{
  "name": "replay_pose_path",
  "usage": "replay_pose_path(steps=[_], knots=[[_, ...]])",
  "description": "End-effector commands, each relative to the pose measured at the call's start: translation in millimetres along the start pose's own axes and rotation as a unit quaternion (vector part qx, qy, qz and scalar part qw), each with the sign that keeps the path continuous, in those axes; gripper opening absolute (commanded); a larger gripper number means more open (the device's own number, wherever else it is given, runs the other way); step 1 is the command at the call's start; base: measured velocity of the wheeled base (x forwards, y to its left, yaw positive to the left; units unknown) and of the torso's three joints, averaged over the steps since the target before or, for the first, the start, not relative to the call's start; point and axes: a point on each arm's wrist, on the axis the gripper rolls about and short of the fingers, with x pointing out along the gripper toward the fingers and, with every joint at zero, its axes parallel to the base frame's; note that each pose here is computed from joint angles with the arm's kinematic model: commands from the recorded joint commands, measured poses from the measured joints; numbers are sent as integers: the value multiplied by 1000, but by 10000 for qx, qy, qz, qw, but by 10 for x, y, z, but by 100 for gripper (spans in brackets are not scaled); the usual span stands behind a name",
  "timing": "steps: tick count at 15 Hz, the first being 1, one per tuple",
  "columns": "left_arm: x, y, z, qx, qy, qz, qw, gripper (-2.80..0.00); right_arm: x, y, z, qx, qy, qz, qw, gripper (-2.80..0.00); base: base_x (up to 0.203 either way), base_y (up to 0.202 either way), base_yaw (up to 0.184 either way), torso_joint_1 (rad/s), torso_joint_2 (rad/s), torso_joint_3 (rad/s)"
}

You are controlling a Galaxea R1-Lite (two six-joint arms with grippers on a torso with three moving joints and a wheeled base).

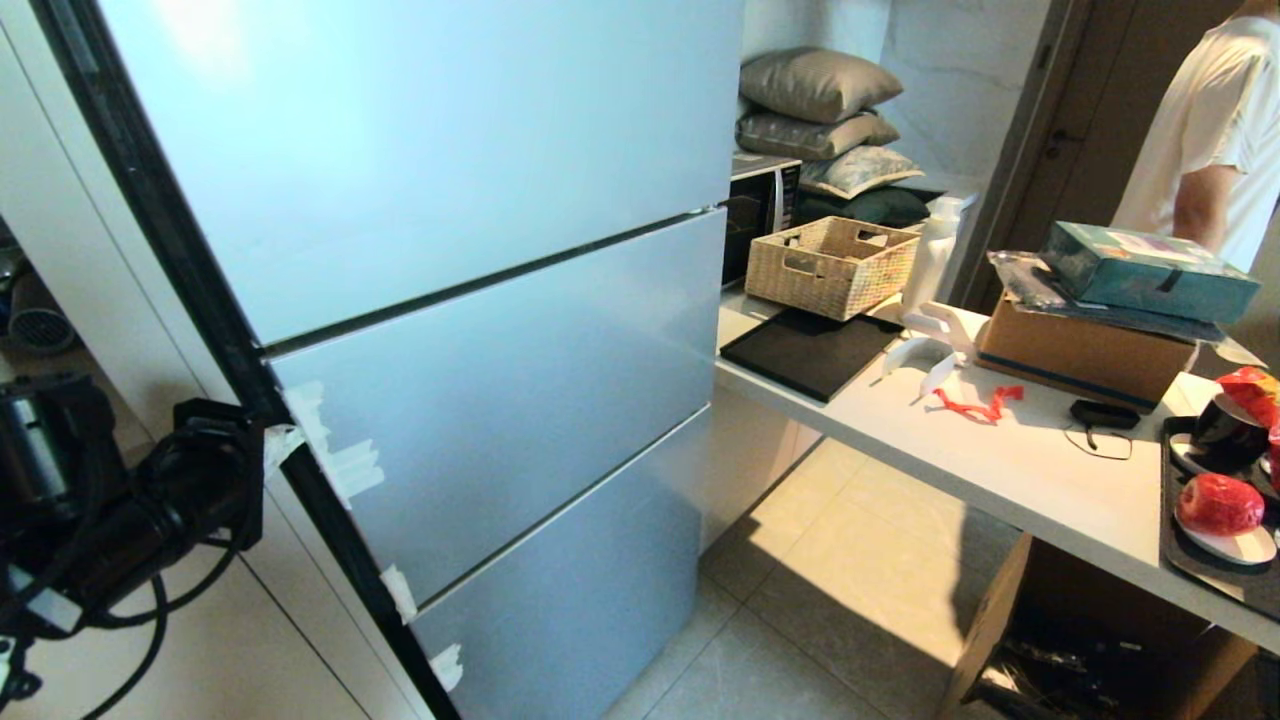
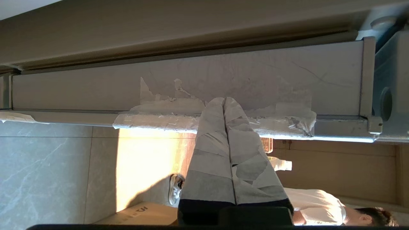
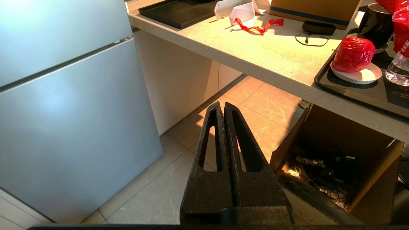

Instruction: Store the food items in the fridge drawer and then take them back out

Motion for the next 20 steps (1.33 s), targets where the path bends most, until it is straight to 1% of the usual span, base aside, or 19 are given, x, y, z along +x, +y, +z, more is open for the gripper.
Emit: replay_pose_path(steps=[1,9,11,13,18,20], knots=[[-16,2,-15,-22,55,-14,10000,-280,1,0,1,1,5,1,10000,-280,0,0,0,0,0,0],[-81,84,-84,31,182,111,9998,-280,1,0,1,1,5,1,10000,-280,0,0,0,0,0,0],[-155,79,-125,82,255,55,9996,-280,1,0,1,1,5,1,10000,-280,0,0,0,0,0,0],[-259,63,-222,154,481,-38,9987,-280,1,0,1,1,5,1,10000,-280,0,0,0,0,0,0],[-598,24,-478,346,848,-335,9952,-280,1,0,1,1,5,1,10000,-280,0,0,0,0,0,0],[-801,47,-511,417,973,-403,9936,-280,1,0,1,1,5,1,10000,-280,0,0,0,0,0,0]])
